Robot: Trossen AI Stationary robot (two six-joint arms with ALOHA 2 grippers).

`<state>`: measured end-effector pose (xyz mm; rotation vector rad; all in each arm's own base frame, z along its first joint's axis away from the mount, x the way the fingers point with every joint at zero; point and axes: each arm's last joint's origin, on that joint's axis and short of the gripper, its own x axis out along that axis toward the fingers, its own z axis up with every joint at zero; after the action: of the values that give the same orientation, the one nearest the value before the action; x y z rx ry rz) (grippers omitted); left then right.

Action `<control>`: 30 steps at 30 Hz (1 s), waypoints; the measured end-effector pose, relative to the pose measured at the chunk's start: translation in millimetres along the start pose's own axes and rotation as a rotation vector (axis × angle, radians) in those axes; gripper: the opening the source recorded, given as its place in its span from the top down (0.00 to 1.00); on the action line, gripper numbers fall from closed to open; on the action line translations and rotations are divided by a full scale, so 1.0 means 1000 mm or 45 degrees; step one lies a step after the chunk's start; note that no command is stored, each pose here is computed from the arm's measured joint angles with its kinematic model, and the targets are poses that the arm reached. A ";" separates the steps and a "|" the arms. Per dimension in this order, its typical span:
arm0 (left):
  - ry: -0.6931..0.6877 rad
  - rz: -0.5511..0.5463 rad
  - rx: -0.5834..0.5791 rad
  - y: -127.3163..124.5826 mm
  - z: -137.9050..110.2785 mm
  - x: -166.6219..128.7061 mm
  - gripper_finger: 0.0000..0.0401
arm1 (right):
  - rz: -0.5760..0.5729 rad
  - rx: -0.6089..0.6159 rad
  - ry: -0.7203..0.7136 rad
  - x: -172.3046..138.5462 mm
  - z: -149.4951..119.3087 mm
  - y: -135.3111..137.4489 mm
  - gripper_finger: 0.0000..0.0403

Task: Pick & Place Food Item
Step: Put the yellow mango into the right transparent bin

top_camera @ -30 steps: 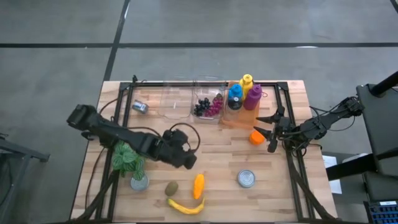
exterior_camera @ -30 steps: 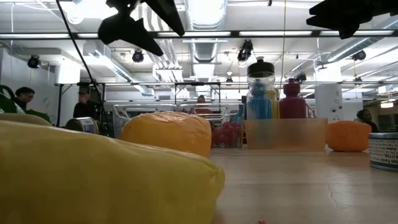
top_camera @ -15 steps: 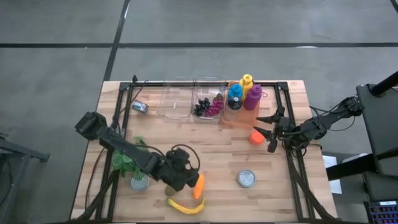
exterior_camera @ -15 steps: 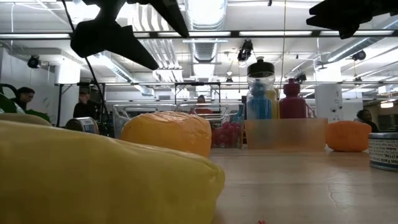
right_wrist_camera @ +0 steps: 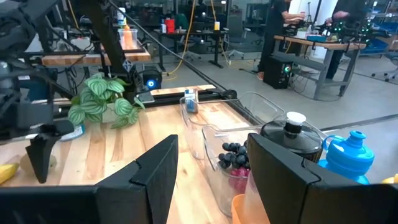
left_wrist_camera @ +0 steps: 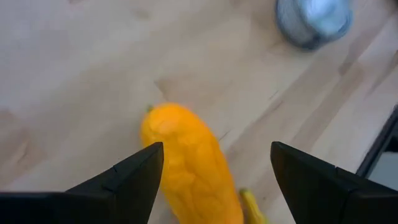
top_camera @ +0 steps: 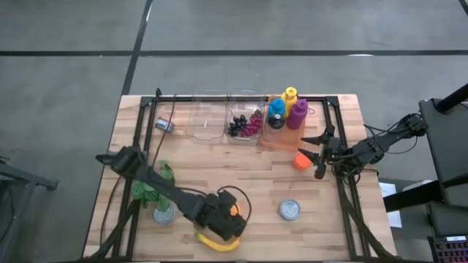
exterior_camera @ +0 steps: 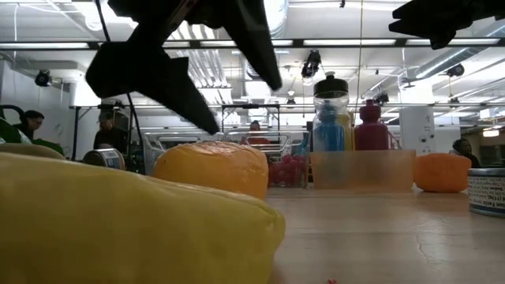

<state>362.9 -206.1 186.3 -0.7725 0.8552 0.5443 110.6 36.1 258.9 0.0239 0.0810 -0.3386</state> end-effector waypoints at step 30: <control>0.162 0.074 -0.135 -0.001 -0.013 0.032 0.26 | 0.000 0.001 0.000 0.000 0.000 0.000 0.53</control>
<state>375.8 -212.7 154.8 -0.8885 0.9743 0.6009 110.5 36.1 258.9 0.0243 0.0811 -0.3387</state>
